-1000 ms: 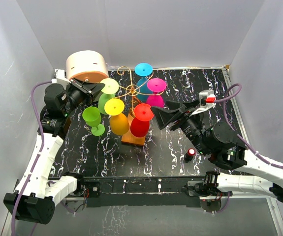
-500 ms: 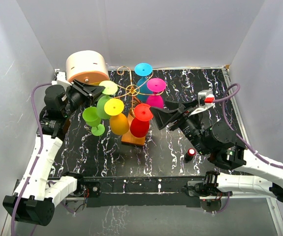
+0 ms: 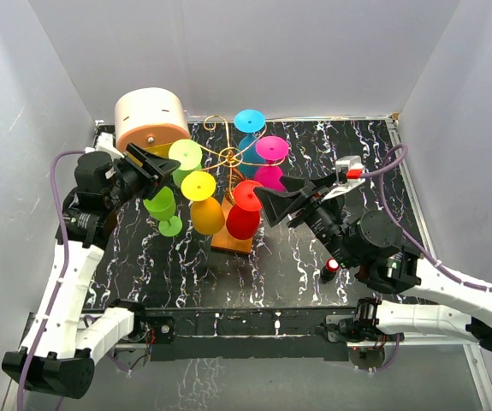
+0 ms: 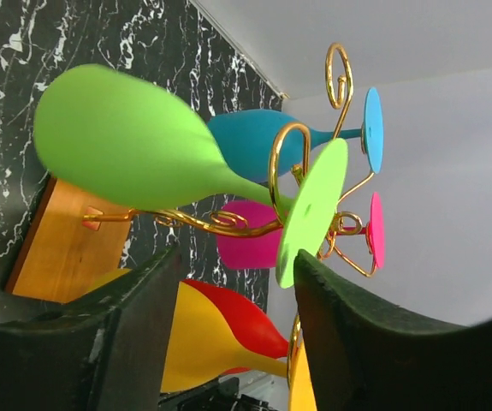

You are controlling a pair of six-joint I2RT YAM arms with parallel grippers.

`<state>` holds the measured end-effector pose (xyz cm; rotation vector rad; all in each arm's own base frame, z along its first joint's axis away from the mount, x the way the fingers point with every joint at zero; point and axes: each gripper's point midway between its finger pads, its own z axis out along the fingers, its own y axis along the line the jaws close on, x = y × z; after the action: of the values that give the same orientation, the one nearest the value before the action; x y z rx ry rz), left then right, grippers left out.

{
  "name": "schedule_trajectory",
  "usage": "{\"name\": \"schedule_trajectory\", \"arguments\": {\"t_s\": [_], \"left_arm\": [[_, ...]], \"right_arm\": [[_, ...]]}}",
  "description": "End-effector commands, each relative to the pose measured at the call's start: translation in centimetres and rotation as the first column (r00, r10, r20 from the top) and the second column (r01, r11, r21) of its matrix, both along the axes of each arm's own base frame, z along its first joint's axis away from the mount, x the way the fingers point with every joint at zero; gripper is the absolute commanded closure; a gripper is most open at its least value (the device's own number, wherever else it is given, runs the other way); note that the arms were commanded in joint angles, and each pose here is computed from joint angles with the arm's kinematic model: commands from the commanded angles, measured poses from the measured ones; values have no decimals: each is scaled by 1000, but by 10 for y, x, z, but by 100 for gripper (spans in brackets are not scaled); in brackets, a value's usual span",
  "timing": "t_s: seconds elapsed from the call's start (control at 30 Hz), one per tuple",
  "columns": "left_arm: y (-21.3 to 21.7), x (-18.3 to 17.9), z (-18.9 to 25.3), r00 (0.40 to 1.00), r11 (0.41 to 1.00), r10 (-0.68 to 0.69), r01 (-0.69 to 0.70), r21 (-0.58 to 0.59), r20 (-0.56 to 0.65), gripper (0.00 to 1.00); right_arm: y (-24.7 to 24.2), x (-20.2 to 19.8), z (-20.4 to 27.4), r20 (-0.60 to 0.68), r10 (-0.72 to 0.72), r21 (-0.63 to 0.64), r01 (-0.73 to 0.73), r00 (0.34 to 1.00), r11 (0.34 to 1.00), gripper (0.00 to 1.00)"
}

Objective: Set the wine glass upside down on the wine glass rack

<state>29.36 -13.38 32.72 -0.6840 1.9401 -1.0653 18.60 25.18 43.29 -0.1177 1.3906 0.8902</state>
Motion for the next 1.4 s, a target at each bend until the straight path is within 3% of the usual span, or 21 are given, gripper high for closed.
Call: {"name": "schedule_trajectory", "arguments": {"t_s": [0.0, 0.27, 0.47, 0.6, 0.83, 1.2, 1.37], "left_arm": [[11, -19, 37, 993, 998, 10, -17, 63, 116, 43], [42, -43, 50, 979, 967, 84, -126, 223, 186, 34], [90, -65, -10, 972, 863, 227, -229, 451, 59, 34], [102, -73, -58, 964, 820, 262, -199, 537, -44, 40], [86, -58, -114, 957, 841, 208, -69, 537, -203, 47], [97, -20, -132, 930, 790, 282, -86, 607, -234, 46], [106, -10, -140, 915, 758, 312, -77, 648, -256, 51]], "right_arm": [[-5, -4, 31, 49, 9, 75, -13, 999, 997, 26], [0, -4, 37, 63, 16, 73, -21, 998, 997, 26], [3, -4, 38, 67, 26, 71, -31, 997, 997, 26], [5, -4, 37, 66, 29, 71, -33, 997, 997, 26], [4, -5, 38, 62, 32, 69, -37, 998, 997, 26], [2, -6, 32, 63, 34, 67, -38, 997, 997, 26], [9, -18, 39, 123, 108, 36, -113, 986, 993, 25]]}}
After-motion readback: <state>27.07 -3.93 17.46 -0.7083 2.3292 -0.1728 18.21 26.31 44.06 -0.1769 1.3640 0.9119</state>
